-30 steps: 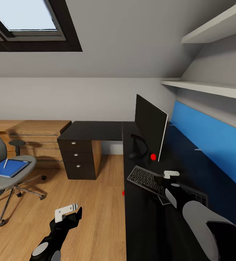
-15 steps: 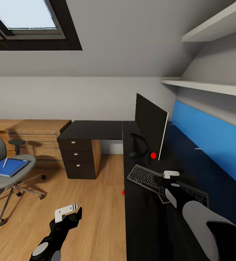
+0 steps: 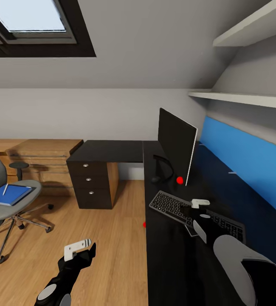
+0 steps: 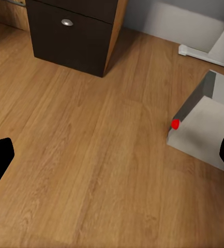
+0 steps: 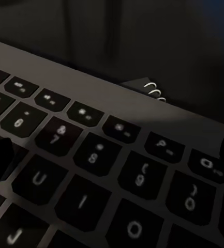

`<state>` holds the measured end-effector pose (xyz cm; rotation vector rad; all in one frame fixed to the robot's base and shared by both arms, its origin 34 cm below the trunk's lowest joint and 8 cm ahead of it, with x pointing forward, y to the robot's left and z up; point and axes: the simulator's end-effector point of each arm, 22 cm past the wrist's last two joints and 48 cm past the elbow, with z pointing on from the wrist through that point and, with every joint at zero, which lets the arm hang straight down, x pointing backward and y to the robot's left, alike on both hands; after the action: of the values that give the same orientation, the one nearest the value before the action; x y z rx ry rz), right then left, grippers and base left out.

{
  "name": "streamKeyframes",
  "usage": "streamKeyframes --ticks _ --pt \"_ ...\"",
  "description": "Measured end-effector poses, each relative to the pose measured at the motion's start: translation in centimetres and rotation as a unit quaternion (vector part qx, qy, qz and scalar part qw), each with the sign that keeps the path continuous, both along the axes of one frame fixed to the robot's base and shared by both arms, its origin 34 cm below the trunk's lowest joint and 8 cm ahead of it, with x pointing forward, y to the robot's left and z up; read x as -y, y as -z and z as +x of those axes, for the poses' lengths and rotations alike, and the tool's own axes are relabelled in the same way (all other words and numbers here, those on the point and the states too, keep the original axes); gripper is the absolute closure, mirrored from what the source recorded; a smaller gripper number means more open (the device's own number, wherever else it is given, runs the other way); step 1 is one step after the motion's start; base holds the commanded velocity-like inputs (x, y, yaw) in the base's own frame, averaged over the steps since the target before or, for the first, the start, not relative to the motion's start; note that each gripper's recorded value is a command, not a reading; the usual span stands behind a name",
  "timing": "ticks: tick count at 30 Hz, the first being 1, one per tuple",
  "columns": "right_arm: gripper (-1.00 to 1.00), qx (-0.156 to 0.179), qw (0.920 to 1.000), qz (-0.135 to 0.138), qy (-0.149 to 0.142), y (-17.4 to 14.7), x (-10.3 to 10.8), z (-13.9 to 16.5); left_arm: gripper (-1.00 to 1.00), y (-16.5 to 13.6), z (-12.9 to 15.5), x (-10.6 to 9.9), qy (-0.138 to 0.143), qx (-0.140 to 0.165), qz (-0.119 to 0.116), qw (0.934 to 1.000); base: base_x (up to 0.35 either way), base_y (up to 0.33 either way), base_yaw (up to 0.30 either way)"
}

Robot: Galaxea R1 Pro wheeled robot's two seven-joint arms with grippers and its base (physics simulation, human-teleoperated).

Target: In the bedroom, organize the workspace by keeping the computer under the desk, ensuring the monitor is on the desk, placing the keyboard on the desk next to the monitor, placing the mouse on the desk next to the keyboard, moving the folder from the swivel chair onto the desk next to the mouse, stacking the notebook on top of the folder with the pen on top of the notebook, and positioning the swivel chair next to the desk.

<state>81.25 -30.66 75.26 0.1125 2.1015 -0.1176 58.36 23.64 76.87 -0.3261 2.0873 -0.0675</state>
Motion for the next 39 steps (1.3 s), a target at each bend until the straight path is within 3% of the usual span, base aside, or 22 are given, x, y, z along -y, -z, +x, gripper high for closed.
streamKeyframes --ticks 15,39 --pt "-1.00 0.002 1.0000 0.000 0.001 0.0 0.0 0.1 -1.00 0.8 -0.2 0.0 0.000 -0.008 0.000 1.0000 -0.001 0.000 0.000" --pt "-1.00 -0.002 1.0000 -0.001 0.001 0.3 0.1 -0.1 -1.00 1.1 -0.3 -0.3 0.000 -0.010 0.004 0.9999 -0.142 0.000 0.000"
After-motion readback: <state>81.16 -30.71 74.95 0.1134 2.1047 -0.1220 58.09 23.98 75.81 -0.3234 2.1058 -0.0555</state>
